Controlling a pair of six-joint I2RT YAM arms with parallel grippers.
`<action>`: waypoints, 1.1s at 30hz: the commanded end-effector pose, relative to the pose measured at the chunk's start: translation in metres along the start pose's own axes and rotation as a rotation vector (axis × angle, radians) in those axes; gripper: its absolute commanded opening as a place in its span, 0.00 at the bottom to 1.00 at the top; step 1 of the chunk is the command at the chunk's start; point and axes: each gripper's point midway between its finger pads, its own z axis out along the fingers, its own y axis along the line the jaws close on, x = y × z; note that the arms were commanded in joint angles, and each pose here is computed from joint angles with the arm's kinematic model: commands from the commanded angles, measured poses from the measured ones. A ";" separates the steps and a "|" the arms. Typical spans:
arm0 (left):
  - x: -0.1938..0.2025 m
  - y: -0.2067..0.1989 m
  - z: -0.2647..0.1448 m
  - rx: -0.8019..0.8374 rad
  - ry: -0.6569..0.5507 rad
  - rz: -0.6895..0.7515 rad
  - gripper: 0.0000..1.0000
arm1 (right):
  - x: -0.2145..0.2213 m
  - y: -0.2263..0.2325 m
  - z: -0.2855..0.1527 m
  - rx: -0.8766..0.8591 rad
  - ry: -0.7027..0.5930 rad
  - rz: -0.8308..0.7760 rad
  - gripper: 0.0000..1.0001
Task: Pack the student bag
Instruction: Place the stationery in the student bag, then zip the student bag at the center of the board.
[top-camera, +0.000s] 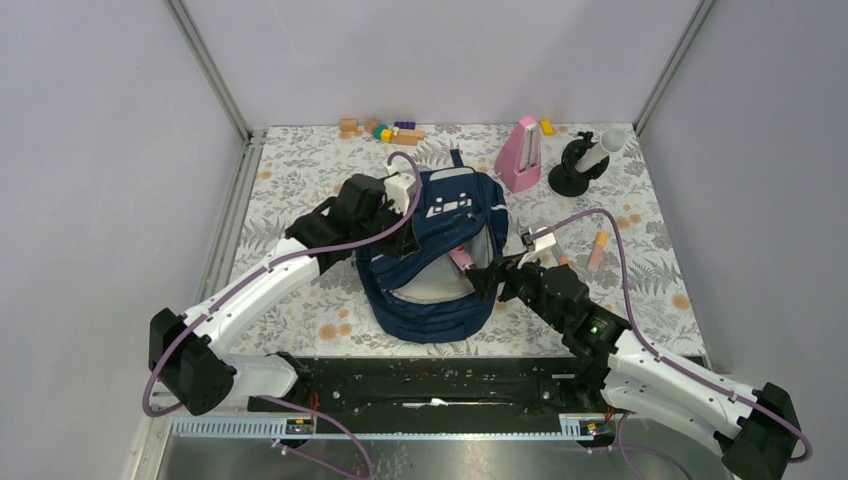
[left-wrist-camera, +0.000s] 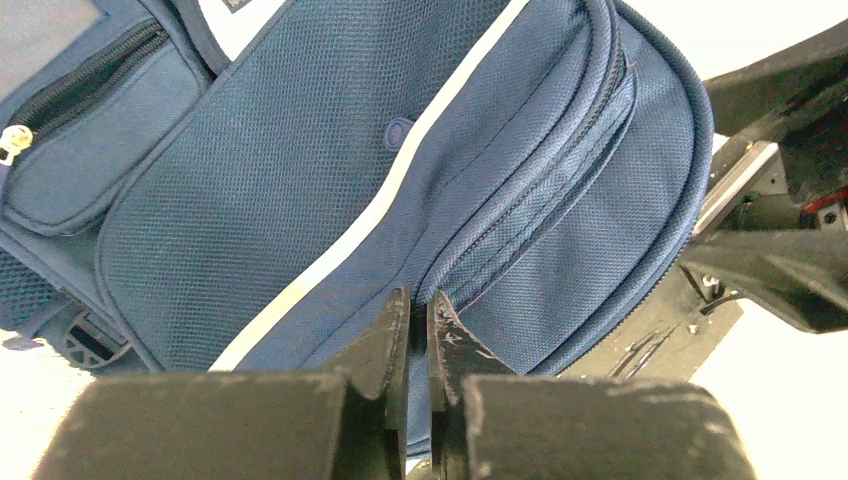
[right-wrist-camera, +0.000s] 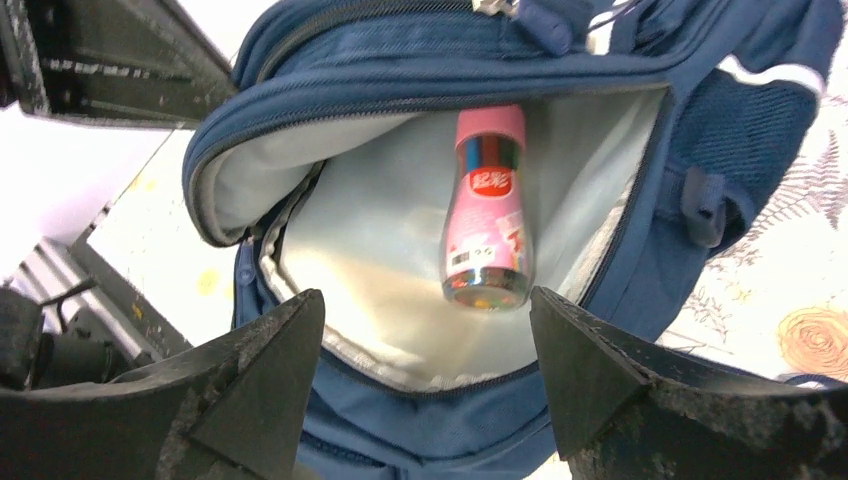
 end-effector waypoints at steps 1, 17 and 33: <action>-0.035 -0.006 0.004 0.023 -0.102 -0.053 0.00 | -0.002 0.024 -0.006 -0.087 0.047 -0.011 0.81; -0.070 -0.026 0.017 0.094 -0.096 -0.157 0.00 | 0.023 0.105 0.009 -0.063 0.052 -0.013 0.73; -0.056 -0.011 0.031 0.057 -0.064 -0.219 0.78 | 0.064 0.137 0.060 0.062 0.114 -0.130 0.68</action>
